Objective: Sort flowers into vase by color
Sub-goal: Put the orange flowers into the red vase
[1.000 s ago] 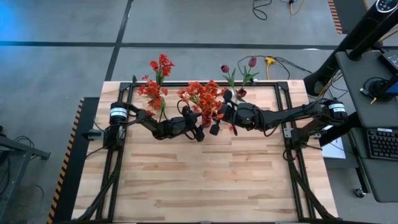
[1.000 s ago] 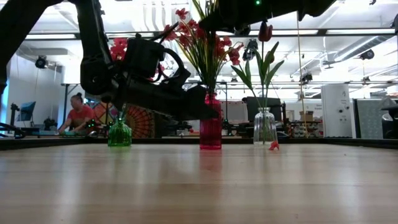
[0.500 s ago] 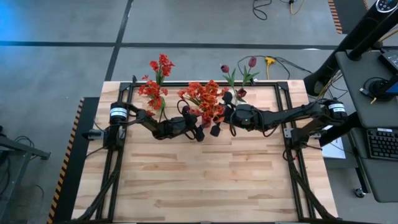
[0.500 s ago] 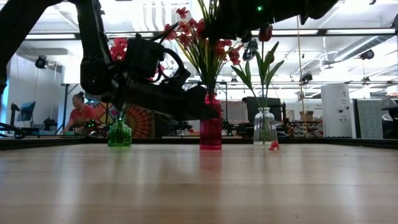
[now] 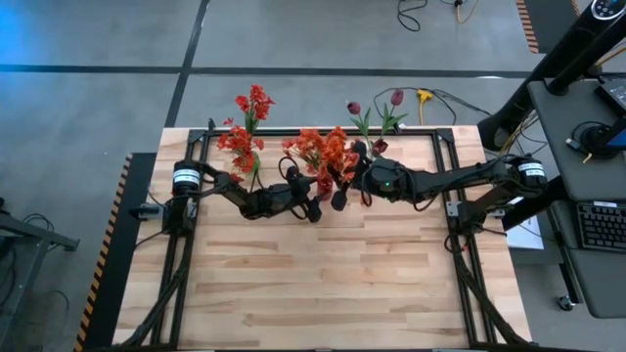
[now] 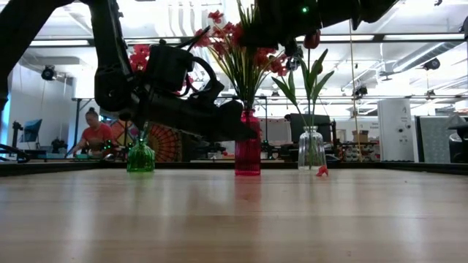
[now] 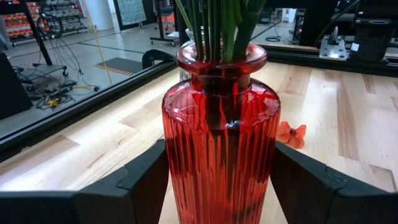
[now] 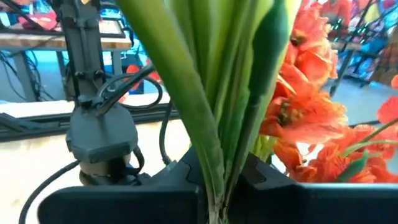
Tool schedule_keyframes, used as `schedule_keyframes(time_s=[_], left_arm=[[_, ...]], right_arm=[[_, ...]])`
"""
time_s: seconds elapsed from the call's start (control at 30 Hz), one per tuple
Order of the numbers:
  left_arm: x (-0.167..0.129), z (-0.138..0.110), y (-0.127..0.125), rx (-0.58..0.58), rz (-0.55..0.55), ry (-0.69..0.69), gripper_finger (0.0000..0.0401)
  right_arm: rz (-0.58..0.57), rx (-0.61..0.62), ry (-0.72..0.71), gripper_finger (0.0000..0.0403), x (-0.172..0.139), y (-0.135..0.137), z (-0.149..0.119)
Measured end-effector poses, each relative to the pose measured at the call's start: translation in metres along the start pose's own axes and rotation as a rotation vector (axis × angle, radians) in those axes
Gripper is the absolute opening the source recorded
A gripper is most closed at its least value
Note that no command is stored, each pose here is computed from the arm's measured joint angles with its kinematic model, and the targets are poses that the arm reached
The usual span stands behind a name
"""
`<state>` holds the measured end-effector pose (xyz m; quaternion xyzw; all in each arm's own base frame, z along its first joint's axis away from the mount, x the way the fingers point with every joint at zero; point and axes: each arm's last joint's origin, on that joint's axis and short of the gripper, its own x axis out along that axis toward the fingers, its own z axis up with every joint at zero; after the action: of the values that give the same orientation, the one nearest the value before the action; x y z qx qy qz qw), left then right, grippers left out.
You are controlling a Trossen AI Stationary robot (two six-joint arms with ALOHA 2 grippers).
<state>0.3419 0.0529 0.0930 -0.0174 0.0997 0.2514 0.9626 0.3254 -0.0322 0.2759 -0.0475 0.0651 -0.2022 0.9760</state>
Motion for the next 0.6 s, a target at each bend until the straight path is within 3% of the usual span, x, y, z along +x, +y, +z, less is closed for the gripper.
schedule_keyframes(time_s=[0.13,0.6], left_arm=[[0.0,0.0,0.0,0.0,0.0,0.0,0.0232],[0.0,0.0,0.0,0.0,0.0,0.0,0.0232]], right_arm=[[0.018,0.04,0.023,0.0017,0.002,-0.005,-0.003],[0.014,0.005,0.078,0.0017,0.017,-0.001,-0.023]])
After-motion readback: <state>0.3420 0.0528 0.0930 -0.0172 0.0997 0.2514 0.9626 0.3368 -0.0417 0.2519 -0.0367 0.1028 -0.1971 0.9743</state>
